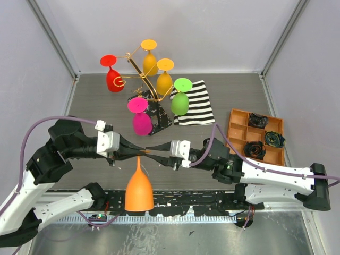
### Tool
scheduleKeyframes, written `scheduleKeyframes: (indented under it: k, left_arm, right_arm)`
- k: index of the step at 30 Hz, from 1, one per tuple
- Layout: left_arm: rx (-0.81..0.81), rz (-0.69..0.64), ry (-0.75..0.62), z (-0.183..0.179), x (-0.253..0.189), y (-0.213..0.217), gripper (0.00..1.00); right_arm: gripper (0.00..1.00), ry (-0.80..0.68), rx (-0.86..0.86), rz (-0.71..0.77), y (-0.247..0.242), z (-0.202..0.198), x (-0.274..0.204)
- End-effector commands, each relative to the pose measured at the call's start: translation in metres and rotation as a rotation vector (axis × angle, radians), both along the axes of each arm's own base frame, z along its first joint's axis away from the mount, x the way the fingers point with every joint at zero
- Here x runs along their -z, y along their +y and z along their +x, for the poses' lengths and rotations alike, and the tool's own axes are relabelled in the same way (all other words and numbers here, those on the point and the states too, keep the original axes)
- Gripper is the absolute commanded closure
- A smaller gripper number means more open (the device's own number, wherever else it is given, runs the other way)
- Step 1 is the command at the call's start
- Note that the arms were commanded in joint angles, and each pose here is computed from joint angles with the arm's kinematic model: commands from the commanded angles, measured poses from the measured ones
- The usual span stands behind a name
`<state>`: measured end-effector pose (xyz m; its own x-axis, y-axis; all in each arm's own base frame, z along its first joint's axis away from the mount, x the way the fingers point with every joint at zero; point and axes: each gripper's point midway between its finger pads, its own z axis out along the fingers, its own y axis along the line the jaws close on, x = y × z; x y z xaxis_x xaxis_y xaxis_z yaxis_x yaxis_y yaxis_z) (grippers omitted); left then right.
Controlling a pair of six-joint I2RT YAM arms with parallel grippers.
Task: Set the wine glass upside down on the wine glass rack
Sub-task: Turn the wine glass upside down at the wine rack.
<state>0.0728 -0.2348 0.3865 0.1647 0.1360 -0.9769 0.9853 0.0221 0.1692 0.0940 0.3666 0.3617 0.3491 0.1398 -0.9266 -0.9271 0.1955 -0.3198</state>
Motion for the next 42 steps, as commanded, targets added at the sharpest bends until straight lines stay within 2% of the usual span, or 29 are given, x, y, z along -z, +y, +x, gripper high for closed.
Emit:
scheduleKeyframes:
  k: [1, 4, 9, 10, 12, 16, 18, 26, 34, 39, 42]
  left_arm:
    - [0.037, -0.030, -0.005, -0.006, -0.010, -0.002, 1.00]
    - [0.038, -0.028, -0.001, -0.007, -0.008, -0.002, 1.00]
    - [0.041, -0.023, 0.009, -0.007, -0.005, -0.003, 1.00]
    - [0.039, -0.024, 0.014, -0.007, -0.005, -0.003, 0.99]
    - [0.026, -0.032, 0.024, -0.006, -0.006, -0.003, 0.90]
    - [0.003, -0.055, 0.043, -0.003, -0.010, -0.004, 0.60]
    - [-0.014, -0.080, 0.045, -0.001, -0.014, -0.004, 0.48]
    - [-0.140, -0.204, 0.064, 0.010, -0.034, 0.006, 0.22]
    - [-0.404, -0.297, 0.203, 0.047, -0.026, 0.019, 0.20]
    - [-0.416, -0.308, 0.266, 0.049, -0.015, 0.017, 0.23]
    - [-0.427, -0.315, 0.283, 0.051, -0.009, 0.016, 0.25]
  right_arm:
    - [0.70, -0.019, -0.038, 0.092, 0.000, -0.007, -0.033]
    - [0.77, -0.021, -0.050, 0.084, 0.002, -0.009, -0.032]
    - [0.99, -0.028, -0.048, 0.075, 0.003, -0.008, -0.030]
    - [0.99, -0.028, -0.044, 0.078, 0.002, -0.007, -0.030]
    - [0.99, -0.035, -0.033, 0.081, 0.000, -0.006, -0.031]
    - [0.99, -0.058, 0.001, 0.066, -0.003, -0.001, -0.030]
    - [0.99, -0.072, 0.029, 0.050, -0.005, 0.004, -0.027]
    - [0.99, -0.171, 0.235, -0.053, -0.022, 0.039, -0.017]
    - [0.99, -0.428, 0.459, -0.046, -0.043, 0.069, -0.042]
    - [1.00, -0.508, 0.564, -0.022, -0.048, 0.082, -0.064]
    - [0.99, -0.524, 0.552, 0.011, -0.046, 0.079, -0.074]
